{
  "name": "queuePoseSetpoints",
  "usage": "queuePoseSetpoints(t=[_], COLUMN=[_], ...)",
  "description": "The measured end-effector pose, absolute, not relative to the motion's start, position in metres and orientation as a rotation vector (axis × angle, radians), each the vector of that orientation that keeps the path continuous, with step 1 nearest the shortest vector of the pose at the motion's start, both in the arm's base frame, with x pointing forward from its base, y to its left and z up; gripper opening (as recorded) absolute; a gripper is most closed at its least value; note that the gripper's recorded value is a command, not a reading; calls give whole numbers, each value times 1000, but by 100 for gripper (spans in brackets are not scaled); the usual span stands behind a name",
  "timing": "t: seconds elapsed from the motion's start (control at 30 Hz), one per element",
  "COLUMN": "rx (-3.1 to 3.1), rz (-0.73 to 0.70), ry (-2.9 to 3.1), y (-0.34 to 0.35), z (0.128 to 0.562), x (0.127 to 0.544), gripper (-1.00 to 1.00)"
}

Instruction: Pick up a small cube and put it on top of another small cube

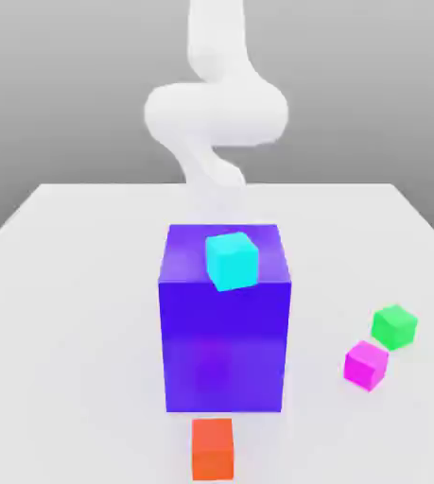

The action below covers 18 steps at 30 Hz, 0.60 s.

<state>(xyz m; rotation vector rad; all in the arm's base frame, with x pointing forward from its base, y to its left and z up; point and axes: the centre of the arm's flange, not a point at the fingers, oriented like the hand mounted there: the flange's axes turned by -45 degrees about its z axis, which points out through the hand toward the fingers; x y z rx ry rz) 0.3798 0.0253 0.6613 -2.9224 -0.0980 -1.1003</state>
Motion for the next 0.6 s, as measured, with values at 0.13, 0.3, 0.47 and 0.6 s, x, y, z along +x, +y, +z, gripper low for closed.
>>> queuePoseSetpoints(t=[0.13,0.3,0.47,0.6], rx=[-2964,-2984,-2971,-2929], rz=[-884,-629,-375,-169], ry=[-315,-577,-842,-1075], y=[77,139,191,224], z=[567,451,337,254], x=[419,428,399,351], gripper=[0,0,0,0])
